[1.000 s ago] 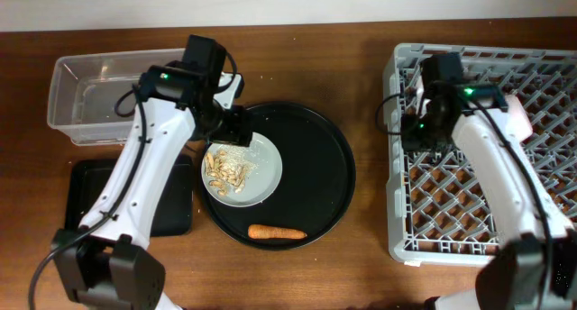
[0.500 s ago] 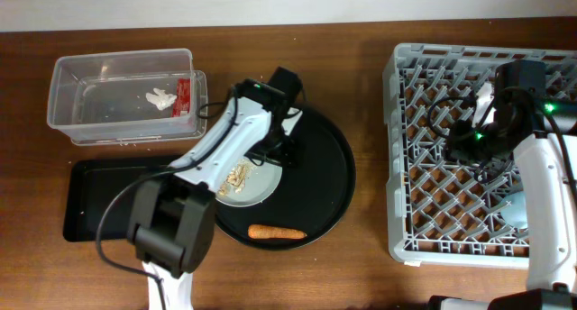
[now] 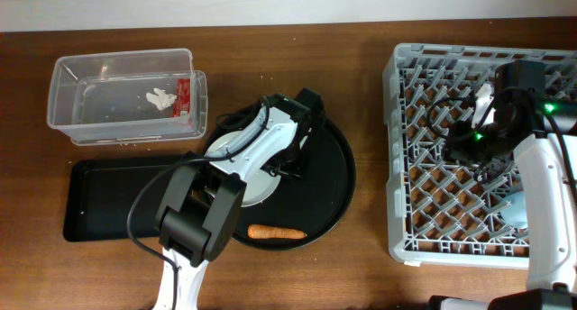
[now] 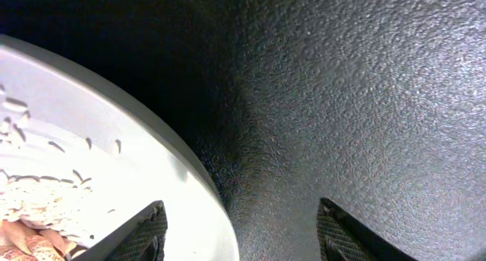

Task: Sort waste into correct bins and load items into the dishwasher rack
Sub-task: 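Grasp the rim of the white plate with the left gripper, then lift the white plate over the black tray and tip it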

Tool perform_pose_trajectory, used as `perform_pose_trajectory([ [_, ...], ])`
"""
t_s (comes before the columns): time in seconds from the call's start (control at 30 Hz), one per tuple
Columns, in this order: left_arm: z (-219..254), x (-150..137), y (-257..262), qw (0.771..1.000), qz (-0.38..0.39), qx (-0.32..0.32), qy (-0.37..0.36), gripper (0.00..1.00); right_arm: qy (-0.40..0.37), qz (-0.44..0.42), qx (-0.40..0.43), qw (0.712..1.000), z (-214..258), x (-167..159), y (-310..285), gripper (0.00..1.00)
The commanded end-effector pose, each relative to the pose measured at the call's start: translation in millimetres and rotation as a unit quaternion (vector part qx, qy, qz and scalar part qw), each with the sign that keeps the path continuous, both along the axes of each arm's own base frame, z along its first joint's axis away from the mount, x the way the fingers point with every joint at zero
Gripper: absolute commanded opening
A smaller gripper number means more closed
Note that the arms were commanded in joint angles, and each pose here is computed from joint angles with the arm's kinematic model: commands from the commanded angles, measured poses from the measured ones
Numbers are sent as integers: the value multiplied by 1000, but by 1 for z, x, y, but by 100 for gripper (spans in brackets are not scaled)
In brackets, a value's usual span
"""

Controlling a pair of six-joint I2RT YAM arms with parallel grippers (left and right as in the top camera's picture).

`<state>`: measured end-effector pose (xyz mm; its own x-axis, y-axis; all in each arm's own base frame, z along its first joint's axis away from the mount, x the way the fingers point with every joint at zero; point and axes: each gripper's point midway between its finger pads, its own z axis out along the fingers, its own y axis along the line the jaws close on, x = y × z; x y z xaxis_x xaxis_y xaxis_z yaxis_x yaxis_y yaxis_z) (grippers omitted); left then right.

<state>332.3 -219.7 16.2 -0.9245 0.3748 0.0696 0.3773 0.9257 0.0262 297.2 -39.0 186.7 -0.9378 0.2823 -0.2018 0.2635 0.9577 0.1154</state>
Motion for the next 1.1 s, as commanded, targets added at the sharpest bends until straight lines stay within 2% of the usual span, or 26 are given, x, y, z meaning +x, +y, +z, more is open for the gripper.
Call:
perform_pose_trajectory([
  [0.0, -15, -5, 7, 1000, 3, 24, 4, 59, -7, -5, 3, 1000, 5, 1, 0, 53],
  [0.03, -19, -6, 12, 999, 4, 34, 2, 58, -7, -5, 3, 1000, 5, 1, 0, 53],
  [0.13, -21, -7, 15, 999, 4, 41, 1, 47, -7, -5, 3, 1000, 5, 1, 0, 53],
  [0.3, -21, -6, 14, 999, 4, 40, 0, 10, -7, -5, 3, 1000, 5, 1, 0, 53],
  [0.37, -21, -6, 14, 999, 4, 40, 0, 4, -7, -5, 3, 1000, 5, 1, 0, 53],
  [0.47, -19, -4, 16, 999, 3, 45, -6, 0, -6, -5, 3, 1000, 5, 1, 0, 53],
  [0.7, 10, 7, 20, 997, -1, 73, -21, 0, -5, -5, 3, 1000, 5, 0, 0, 53],
  [0.83, 34, 10, 20, 995, 37, 84, -29, 0, -5, -5, 3, 1000, 5, 0, -1, 53],
  [1.07, 49, 1, 39, 988, 83, 127, -32, 0, -5, -5, 3, 1000, 5, 0, 0, 53],
])
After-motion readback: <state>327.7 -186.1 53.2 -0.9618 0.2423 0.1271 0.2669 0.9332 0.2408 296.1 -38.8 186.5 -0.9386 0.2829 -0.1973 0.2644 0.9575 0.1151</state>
